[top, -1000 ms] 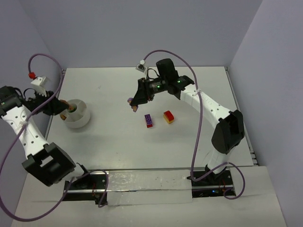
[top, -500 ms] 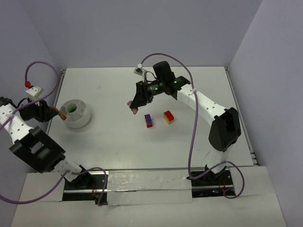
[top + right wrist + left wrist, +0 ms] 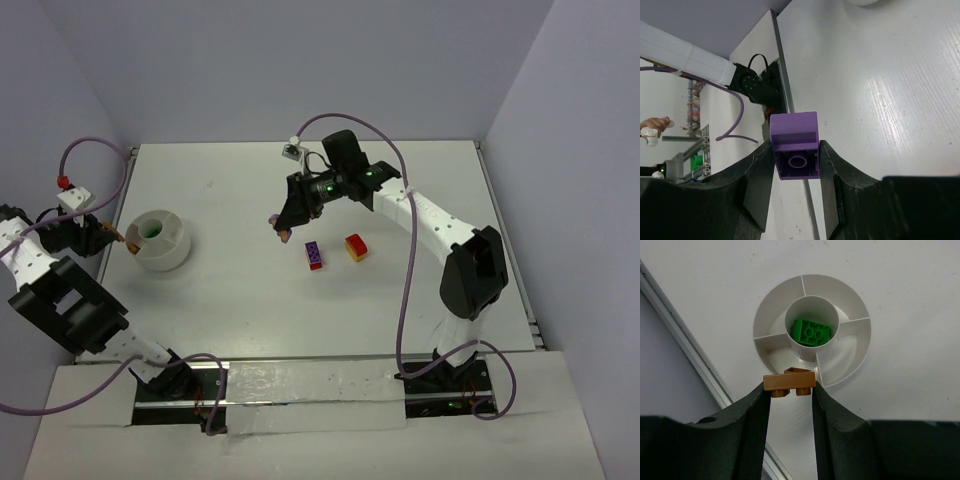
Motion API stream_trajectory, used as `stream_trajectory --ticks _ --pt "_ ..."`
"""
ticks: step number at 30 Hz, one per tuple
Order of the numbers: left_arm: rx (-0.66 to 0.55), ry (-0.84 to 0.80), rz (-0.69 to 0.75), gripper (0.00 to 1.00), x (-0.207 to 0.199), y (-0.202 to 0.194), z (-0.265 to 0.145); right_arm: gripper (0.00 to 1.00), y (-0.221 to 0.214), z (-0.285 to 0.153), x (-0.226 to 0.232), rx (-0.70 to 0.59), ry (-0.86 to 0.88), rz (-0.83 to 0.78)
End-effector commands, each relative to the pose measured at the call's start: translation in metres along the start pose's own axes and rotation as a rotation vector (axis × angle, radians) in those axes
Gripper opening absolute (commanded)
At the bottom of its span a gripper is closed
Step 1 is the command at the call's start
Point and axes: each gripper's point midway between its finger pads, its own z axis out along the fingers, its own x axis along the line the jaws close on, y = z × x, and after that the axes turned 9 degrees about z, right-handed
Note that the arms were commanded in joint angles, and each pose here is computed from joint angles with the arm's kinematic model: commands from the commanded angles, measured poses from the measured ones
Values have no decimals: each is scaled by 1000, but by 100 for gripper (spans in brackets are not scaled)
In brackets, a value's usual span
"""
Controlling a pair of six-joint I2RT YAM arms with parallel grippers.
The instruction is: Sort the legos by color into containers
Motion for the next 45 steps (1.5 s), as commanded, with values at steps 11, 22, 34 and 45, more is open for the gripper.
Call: stream_trajectory --ticks 11,22,34,45 --pt "-64 -32 121 7 24 -11 27 0 1 7 -1 29 21 5" --pt "-51 -57 122 10 26 -18 40 0 -1 9 -4 44 20 11" --pt "-60 -73 124 18 31 -20 50 0 0 10 -5 50 22 18" --pt "-52 -48 97 47 39 -18 50 0 -2 13 -4 62 13 8"
